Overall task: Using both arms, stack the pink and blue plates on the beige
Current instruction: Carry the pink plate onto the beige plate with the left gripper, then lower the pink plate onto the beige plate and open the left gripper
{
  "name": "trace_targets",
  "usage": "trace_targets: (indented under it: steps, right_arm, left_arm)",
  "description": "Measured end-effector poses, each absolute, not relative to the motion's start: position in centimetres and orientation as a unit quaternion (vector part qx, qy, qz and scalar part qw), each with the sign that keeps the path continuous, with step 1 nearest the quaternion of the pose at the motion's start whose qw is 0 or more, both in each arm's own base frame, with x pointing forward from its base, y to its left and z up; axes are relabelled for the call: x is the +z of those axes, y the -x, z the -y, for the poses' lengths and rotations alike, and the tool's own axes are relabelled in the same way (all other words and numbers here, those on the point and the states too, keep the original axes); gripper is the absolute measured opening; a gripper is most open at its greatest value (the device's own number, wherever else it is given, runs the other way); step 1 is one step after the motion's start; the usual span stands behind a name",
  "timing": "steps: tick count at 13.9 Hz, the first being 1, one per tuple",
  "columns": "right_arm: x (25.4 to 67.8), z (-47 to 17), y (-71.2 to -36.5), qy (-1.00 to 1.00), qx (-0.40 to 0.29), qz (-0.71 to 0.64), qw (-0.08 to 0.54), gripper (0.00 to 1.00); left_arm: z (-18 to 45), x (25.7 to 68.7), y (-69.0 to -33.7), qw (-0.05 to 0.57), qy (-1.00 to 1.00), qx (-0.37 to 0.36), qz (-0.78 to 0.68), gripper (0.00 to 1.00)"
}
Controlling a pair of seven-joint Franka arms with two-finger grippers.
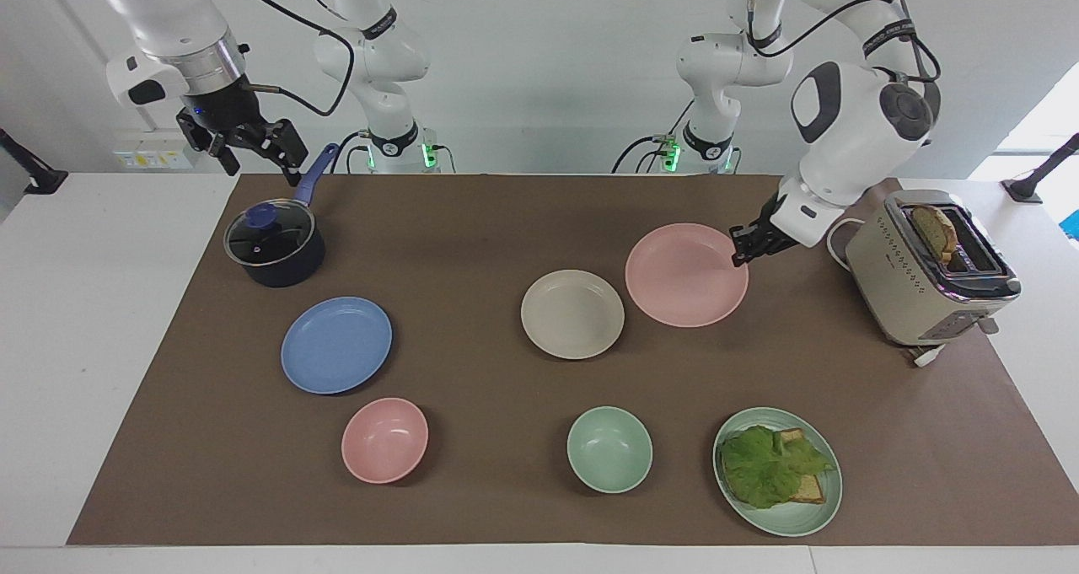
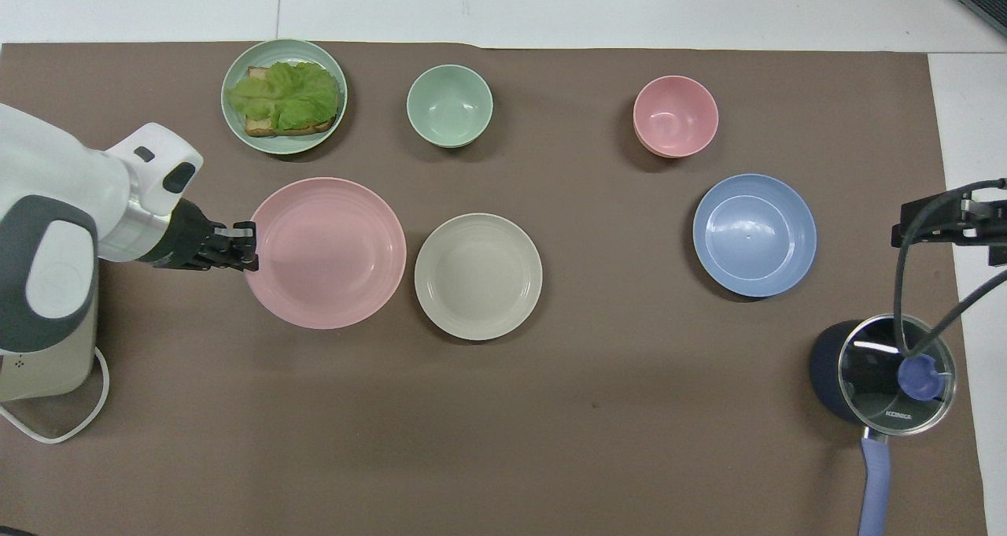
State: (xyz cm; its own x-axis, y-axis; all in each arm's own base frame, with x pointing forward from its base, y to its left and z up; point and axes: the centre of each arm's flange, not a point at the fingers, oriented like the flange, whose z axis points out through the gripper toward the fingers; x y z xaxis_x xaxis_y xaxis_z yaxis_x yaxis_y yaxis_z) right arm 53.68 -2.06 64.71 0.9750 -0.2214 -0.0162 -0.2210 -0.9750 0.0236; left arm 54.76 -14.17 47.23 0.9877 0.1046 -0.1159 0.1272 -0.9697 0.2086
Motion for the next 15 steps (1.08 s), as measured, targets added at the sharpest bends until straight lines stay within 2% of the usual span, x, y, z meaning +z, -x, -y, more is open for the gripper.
trace_targets:
  steps: [6, 15]
  right_arm:
    - [64.7, 2.2, -53.7, -0.994, -0.009, 0.113, 0.011, 1.00]
    - [64.8, 2.2, -53.7, -0.994, -0.005, 0.113, 0.011, 1.00]
  left_arm:
    - [24.9, 42.0, -51.4, 0.131, -0.988, 0.013, -0.087, 0.05]
    - [28.4, 36.1, -50.1, 0.126, -0.989, 0.018, -0.077, 0.05]
